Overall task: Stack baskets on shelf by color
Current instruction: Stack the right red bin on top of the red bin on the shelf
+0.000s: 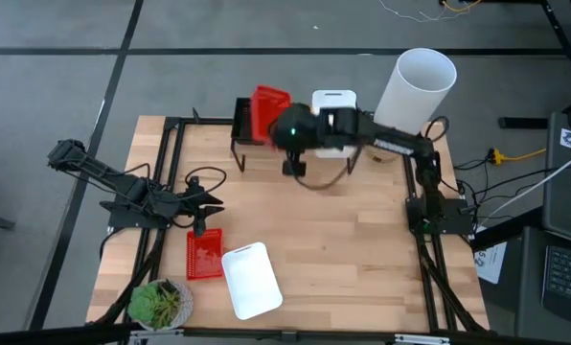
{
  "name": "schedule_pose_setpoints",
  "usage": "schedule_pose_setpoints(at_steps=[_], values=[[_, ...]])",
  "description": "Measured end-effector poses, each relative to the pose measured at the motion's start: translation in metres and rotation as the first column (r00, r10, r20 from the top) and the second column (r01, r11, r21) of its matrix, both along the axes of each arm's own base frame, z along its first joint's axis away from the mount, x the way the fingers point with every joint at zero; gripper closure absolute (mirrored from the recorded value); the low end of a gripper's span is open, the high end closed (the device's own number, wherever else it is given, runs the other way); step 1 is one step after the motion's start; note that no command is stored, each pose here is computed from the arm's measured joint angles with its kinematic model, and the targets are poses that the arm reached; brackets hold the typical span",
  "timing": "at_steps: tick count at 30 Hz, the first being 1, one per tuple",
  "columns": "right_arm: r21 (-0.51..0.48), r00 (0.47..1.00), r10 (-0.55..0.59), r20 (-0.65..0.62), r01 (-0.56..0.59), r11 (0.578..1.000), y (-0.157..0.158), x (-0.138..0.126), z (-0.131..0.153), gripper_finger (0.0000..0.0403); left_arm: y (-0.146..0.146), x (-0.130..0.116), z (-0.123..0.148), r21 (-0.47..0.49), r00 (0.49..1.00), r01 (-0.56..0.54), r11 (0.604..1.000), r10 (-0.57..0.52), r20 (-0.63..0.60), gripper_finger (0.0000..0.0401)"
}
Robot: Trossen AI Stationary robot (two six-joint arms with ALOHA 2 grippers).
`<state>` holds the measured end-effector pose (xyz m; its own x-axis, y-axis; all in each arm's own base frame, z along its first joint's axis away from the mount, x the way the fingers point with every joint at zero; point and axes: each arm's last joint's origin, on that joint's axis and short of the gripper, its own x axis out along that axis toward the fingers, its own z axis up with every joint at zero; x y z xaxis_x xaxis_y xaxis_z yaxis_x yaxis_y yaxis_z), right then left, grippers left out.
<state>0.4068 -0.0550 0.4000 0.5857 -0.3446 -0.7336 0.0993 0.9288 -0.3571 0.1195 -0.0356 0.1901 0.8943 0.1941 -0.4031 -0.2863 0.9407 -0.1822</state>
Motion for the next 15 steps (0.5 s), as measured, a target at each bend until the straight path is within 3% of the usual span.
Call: schedule_pose_setpoints(at_steps=[5,15], values=[[0.075,0.986,-0.120,-0.118,0.129,0.989,-0.027,-0.016,-0.009,0.0402,0.000,0.000,0.000,0.010,1.000,0.004,1.000,-0.004,-0.003,0.0316],[0.152,0.981,-0.136,-0.137,0.156,0.976,-0.030,-0.019,-0.011,0.0402,0.000,0.000,0.000,0.021,1.000,0.009,1.000,-0.009,-0.006,0.0316]])
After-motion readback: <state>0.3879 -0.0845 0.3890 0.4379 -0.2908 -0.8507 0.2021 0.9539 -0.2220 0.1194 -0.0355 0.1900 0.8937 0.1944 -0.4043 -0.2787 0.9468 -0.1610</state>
